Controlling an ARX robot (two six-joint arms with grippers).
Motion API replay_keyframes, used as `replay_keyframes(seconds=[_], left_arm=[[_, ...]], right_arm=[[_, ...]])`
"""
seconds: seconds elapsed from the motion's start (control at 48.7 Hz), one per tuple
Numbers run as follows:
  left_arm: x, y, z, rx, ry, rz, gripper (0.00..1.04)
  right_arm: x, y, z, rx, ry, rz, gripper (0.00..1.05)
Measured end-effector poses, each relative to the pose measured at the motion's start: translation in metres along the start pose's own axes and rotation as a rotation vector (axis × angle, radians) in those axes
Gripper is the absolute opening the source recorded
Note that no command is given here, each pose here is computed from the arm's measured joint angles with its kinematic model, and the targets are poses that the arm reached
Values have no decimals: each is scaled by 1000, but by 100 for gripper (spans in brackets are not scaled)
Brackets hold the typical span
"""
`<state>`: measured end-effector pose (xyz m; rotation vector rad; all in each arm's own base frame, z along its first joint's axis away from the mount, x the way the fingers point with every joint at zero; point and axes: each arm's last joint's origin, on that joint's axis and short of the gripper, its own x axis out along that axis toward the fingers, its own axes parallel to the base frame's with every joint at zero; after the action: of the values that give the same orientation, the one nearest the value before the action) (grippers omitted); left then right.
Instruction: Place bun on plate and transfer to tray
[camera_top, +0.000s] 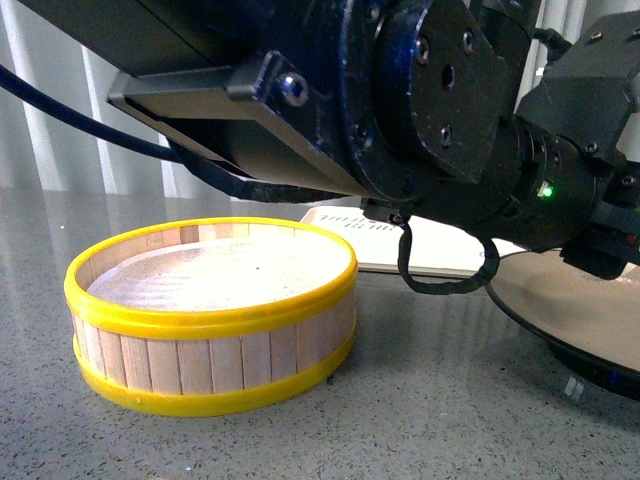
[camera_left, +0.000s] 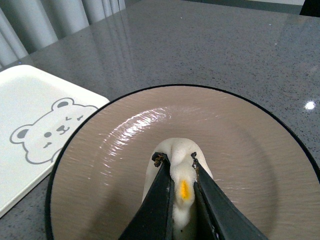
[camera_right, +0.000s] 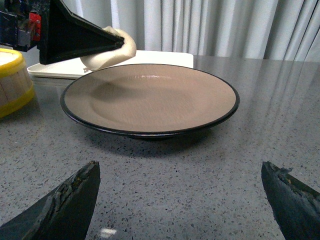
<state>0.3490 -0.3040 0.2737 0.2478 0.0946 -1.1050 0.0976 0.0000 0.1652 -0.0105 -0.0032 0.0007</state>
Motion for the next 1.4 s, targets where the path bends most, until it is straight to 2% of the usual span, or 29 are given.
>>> replay_keyframes(seconds=[0.698, 0.863, 1.007, 1.212, 1.397], left_arm=[[25, -18, -15, 0, 49, -31, 6], [31, -19, -20, 8, 61, -24, 37], [35, -21, -21, 12, 63, -24, 60], [35, -18, -12, 6, 40, -22, 99], [27, -9, -1, -10, 9, 10, 98]], right_arm=[[0, 0, 0, 0, 0, 0, 96], [0, 0, 0, 0, 0, 0, 96], [0, 0, 0, 0, 0, 0, 96], [0, 0, 0, 0, 0, 0, 96], [0, 0, 0, 0, 0, 0, 96]])
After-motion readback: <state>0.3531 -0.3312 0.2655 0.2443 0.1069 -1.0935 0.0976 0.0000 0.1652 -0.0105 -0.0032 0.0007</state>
